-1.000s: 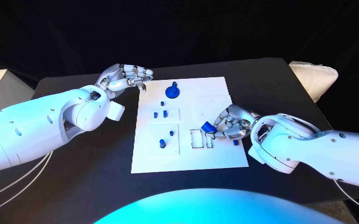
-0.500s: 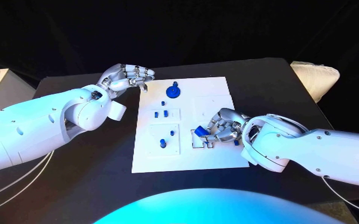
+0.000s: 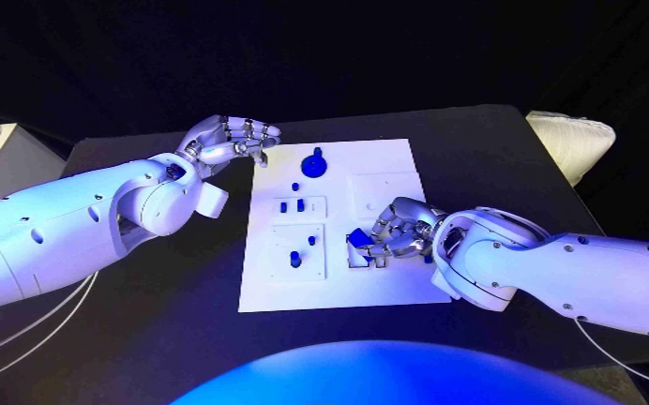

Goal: Assemble the parts on the task board

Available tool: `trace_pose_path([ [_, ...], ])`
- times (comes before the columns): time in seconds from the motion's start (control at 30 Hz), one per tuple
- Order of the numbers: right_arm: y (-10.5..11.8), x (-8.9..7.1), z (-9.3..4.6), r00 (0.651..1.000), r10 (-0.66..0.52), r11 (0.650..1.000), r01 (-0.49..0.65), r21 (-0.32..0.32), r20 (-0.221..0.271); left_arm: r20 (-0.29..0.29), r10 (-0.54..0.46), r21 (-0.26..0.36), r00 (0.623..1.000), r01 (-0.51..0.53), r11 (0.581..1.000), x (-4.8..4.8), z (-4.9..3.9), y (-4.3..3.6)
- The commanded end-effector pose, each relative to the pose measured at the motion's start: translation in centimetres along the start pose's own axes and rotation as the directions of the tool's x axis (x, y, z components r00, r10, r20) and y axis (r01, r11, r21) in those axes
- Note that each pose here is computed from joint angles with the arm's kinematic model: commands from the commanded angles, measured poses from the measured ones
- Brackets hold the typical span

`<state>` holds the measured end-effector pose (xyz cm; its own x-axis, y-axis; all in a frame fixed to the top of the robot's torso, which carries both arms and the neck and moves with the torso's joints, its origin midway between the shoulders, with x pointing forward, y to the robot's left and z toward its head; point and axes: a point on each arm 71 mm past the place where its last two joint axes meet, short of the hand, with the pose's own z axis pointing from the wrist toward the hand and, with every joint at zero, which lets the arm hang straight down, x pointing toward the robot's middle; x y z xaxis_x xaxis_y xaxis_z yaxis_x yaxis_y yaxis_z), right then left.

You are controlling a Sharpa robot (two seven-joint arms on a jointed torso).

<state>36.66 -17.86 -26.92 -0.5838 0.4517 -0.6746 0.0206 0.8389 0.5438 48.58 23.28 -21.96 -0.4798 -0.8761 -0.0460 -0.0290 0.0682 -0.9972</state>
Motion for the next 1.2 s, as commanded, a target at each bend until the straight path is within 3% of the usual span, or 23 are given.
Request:
trace_pose_path([
  [0.03, 0.03, 0.2, 0.13, 1.0, -0.007, 1.0, 0.007, 0.005, -0.008, -0.017, -0.012, 0.004, 1.0, 0.012, 1.0, 0.26, 0.04, -0.09],
  [0.87, 0.5, 0.29, 0.16, 0.998, -0.061, 0.997, 0.062, -0.047, 0.017, -0.016, -0.011, 0.001, 1.0, 0.011, 1.0, 0.16, -0.02, -0.06],
  [1.2, 0.33, -0.16, -0.36, 0.997, -0.059, 0.991, 0.064, -0.114, 0.047, -0.015, -0.011, 0.001, 1.0, 0.011, 1.0, 0.14, -0.03, -0.06],
])
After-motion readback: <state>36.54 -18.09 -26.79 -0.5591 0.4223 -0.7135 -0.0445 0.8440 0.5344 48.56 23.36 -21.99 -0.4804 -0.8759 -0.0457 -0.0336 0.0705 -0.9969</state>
